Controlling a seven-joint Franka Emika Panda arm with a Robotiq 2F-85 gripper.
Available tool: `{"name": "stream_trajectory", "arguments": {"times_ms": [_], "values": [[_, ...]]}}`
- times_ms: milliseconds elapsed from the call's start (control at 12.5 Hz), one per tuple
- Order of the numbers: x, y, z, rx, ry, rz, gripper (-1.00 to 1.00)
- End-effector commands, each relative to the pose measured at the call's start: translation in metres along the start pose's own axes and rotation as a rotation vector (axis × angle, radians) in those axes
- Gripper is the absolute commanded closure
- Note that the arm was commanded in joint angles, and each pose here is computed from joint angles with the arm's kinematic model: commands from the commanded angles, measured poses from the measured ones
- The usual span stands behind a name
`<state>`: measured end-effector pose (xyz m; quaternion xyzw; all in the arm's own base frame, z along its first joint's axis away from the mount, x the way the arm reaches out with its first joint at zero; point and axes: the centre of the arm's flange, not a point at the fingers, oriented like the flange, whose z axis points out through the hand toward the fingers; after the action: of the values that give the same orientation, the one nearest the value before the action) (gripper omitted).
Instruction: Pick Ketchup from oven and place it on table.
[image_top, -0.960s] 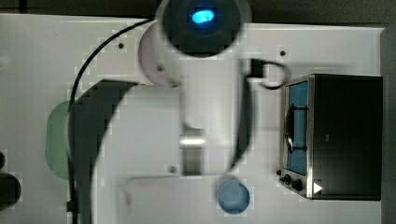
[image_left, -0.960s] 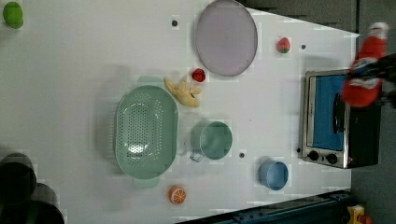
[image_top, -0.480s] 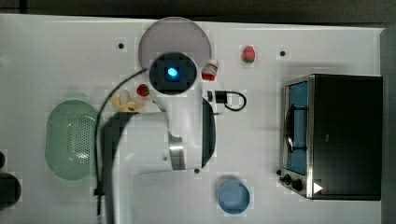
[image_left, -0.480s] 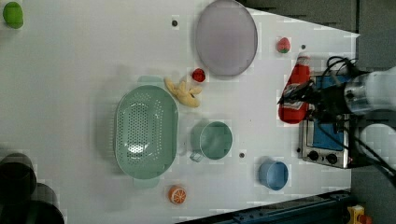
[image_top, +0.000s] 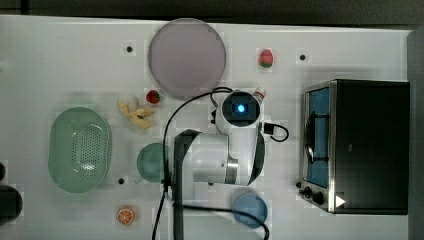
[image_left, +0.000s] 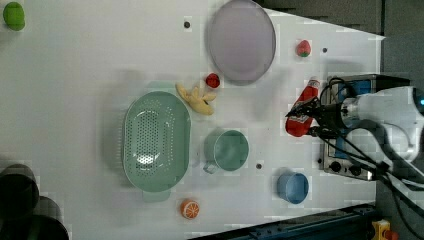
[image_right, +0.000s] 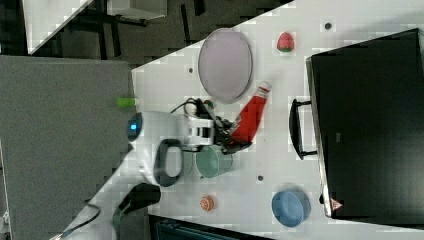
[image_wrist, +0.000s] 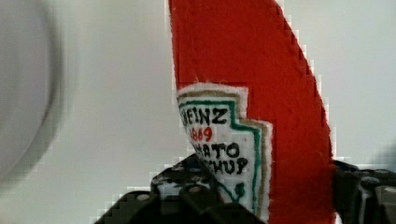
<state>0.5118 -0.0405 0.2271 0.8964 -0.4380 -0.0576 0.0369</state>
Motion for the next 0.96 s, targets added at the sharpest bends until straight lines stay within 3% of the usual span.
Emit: {"name": "stream_trajectory", "arguments": {"times_ms": [80,160,400,640,960], "values": [[-0.020,-0.015,0.018,0.040,0.028,-0.038,-0.29],[-0.022,-0.012,0.030,0.037,0.028,-0.038,-0.38],[-0.022,-0.015,0.039,0.072,0.060,-0.038,-1.00],[-0.024,-0.015,0.014,0.078,0.059,-0.040,-1.00],[-0.017,-0.017,-0.094,0.157,0.105,-0.032,-1.00]]}}
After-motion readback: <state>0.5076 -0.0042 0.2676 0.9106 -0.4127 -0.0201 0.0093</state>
